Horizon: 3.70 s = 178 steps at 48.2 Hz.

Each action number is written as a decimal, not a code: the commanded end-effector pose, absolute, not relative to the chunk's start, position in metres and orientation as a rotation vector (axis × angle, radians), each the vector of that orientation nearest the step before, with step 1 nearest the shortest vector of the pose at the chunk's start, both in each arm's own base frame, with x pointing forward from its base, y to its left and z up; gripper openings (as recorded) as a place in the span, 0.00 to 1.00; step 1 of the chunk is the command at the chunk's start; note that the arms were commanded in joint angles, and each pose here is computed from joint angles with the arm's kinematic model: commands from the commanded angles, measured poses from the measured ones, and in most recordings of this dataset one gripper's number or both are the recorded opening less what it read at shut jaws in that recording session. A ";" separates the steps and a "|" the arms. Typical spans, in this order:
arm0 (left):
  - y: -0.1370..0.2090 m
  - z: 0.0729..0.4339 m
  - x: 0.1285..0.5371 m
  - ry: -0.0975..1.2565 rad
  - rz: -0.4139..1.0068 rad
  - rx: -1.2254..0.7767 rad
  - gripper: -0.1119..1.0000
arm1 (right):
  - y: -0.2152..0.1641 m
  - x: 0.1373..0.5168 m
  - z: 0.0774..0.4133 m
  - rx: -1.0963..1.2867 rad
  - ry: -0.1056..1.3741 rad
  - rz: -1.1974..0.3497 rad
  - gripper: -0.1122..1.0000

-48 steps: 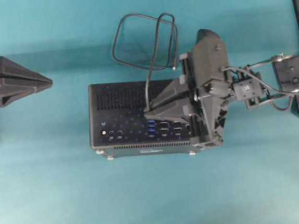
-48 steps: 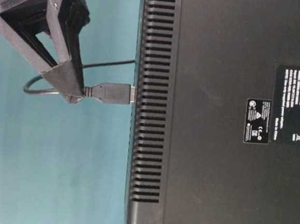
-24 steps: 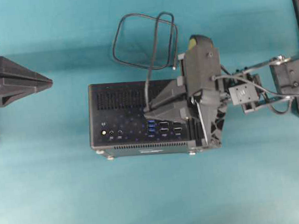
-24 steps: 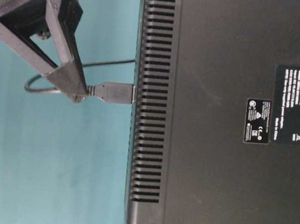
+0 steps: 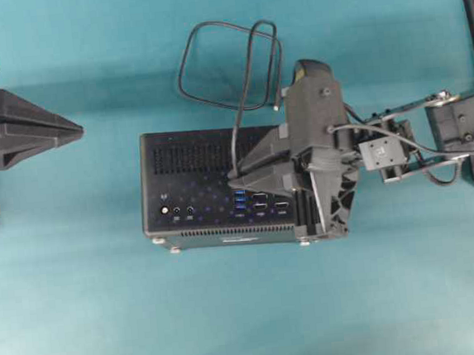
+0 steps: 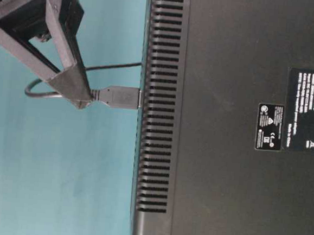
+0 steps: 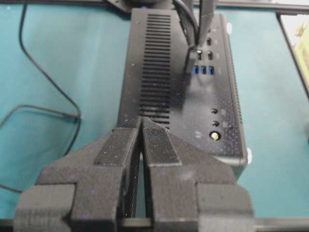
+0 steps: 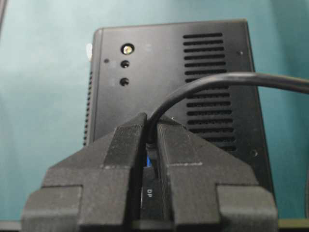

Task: Insert the USB into the PC box with both arms.
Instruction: 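Push the USB plug into the side port with the right gripper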

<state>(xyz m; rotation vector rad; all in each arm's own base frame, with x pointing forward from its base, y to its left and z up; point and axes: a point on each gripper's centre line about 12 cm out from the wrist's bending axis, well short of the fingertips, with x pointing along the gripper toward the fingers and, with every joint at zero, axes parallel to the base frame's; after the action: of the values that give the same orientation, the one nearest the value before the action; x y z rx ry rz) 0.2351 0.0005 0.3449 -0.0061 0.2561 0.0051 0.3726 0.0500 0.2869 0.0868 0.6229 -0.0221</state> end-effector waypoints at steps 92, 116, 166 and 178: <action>0.000 0.350 0.235 0.236 0.003 -0.003 0.17 | 0.055 0.379 0.273 0.054 0.721 -0.049 0.19; 0.000 0.350 0.234 0.235 0.003 -0.003 0.17 | 0.077 0.383 0.266 0.082 0.714 0.013 0.19; 0.001 0.350 0.232 0.230 0.005 -0.003 0.17 | 0.072 0.378 0.274 0.078 0.713 -0.003 0.19; 0.001 0.351 0.231 0.227 0.006 -0.003 0.17 | 0.050 0.379 0.281 0.099 0.686 -0.052 0.21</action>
<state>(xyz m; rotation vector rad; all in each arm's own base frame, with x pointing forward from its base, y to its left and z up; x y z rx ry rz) 0.2312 0.0005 0.3452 -0.0061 0.2469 0.0051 0.3807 0.0524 0.2841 0.0858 0.6714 -0.0413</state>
